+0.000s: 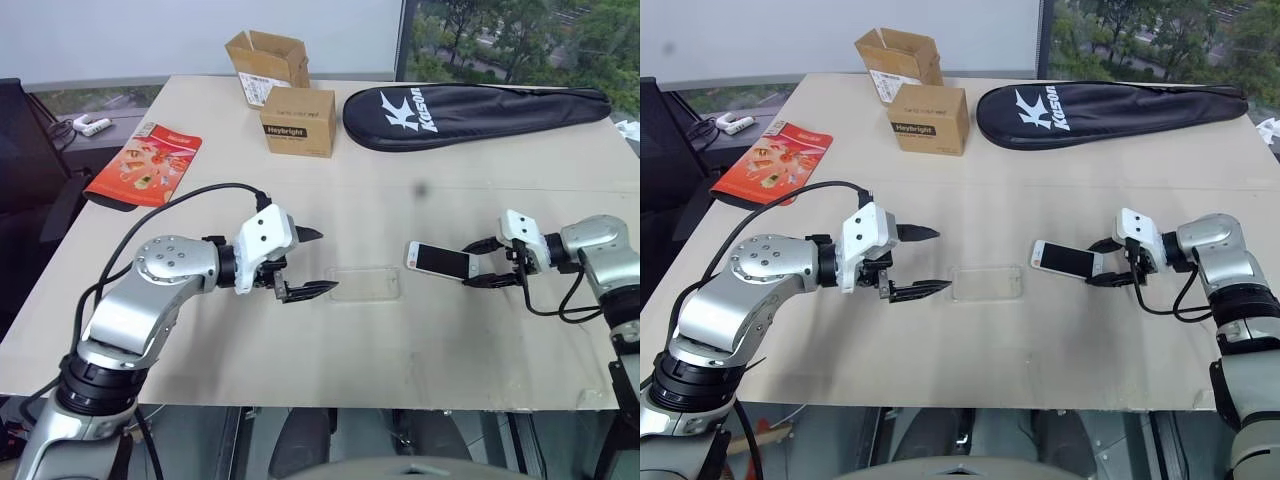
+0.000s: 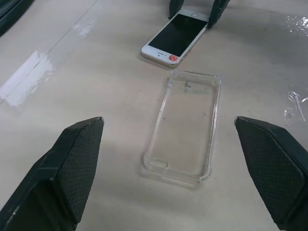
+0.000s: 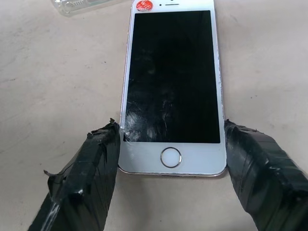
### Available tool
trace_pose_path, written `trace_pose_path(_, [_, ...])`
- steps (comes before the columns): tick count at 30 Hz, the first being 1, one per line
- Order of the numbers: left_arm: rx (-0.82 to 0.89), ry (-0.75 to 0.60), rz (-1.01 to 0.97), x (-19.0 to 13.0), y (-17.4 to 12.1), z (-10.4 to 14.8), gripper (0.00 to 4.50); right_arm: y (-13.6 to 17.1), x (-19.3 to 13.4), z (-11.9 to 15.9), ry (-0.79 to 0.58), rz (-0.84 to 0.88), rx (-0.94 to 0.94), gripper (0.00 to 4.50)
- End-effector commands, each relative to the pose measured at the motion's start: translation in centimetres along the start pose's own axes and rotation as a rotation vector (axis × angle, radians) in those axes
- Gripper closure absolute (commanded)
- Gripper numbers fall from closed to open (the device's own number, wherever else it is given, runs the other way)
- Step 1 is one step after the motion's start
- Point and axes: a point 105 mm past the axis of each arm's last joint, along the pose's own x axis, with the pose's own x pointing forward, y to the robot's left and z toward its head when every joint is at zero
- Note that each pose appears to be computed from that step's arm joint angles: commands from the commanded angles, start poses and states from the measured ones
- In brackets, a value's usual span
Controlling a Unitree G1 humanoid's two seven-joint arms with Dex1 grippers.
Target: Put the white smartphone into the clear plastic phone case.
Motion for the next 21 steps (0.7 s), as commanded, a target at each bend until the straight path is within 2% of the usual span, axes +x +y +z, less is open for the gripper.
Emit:
trace_pose_path(1, [0.029,-0.015,0.010,-0.2,0.2,0.4,0.00,0.7,0.7,-1.3,0.032,0.014,0.019,1.60])
trace_pose_path(13, [0.014,-0.027,0.079,-0.6,2.1,-0.1,0.00,0.1,-0.1,6.0,-0.194,-0.015,-0.121,1.60])
trace_pose_path(18, [-0.035,-0.095,0.091,-0.5,2.6,0.5,0.00,0.8,0.3,7.6,-0.191,0.031,-0.180,1.60])
trace_pose_path(21, [-0.034,-0.072,0.074,-0.7,2.8,-0.1,0.00,1.9,1.2,9.1,-0.182,0.094,-0.239,1.60])
